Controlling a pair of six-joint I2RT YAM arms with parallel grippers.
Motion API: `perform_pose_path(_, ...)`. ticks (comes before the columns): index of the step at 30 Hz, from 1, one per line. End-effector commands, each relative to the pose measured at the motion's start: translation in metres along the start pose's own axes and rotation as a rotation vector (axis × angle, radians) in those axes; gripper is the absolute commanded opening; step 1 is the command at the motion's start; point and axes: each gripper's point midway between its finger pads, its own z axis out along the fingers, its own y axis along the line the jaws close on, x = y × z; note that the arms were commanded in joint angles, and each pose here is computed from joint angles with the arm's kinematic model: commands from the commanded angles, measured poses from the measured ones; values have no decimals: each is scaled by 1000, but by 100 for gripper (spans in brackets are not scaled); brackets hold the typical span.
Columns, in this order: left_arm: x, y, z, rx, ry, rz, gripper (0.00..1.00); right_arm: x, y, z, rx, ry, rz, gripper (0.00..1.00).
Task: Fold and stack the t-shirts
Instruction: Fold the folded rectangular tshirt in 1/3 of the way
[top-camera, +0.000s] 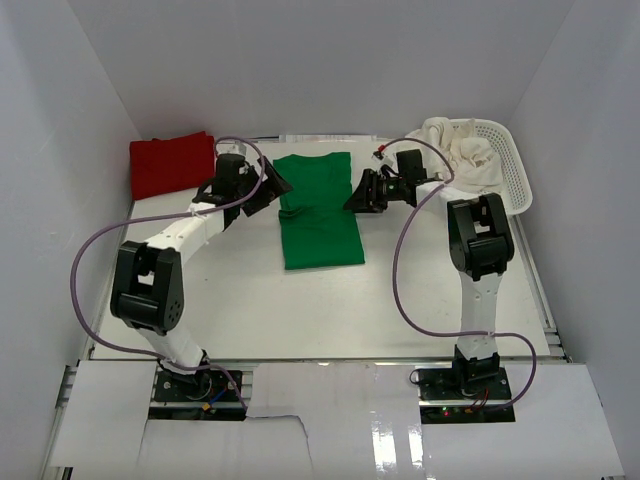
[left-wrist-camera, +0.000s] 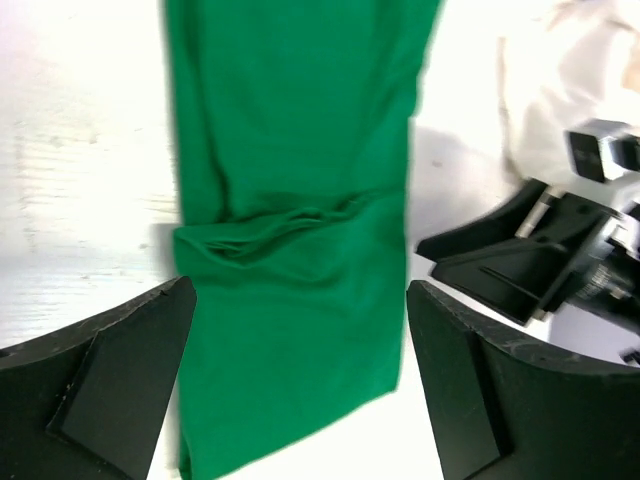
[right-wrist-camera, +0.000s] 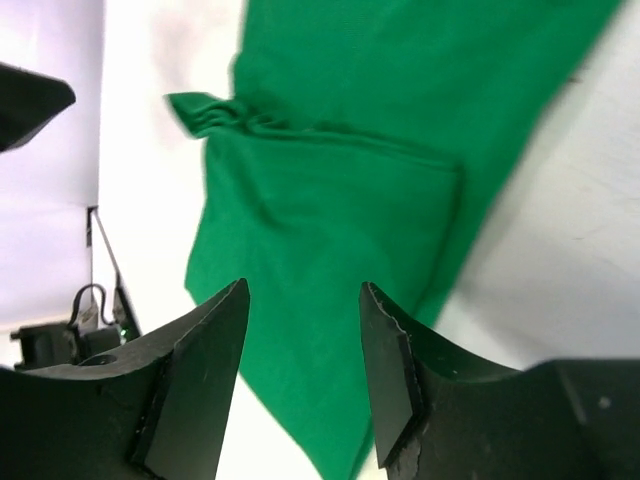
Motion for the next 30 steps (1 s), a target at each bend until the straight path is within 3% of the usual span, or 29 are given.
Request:
perform_pose_path(1, -4, -33, -29, 137, -5, 81, 97, -23, 53, -20, -130, -72, -144, 55)
perform_pose_path(9, 72, -36, -54, 206, 185, 108, 92, 13, 70, -6, -218, 15, -149, 57)
perform_pose_path(12, 109, -39, -59, 219, 246, 137, 82, 18, 76, 6, -251, 38, -139, 53)
perform_pose_path(15, 134, -42, -62, 235, 279, 151, 57, 16, 84, 17, -292, 48, -127, 35)
perform_pose_path(17, 148, -37, -61, 243, 296, 133, 38, 15, 87, 23, -308, 56, -122, 12)
perform_pose_path(18, 152, -34, -60, 245, 308, 125, 17, 19, 85, 30, -312, 72, -106, 8)
perform_pose_path(20, 159, -28, -56, 230, 324, 117, 0, 15, 90, 37, -319, 74, -114, 8)
perform_pose_path(30, 161, -24, -29, 237, 310, 143, 0, 41, 105, 73, -366, 159, -112, 8)
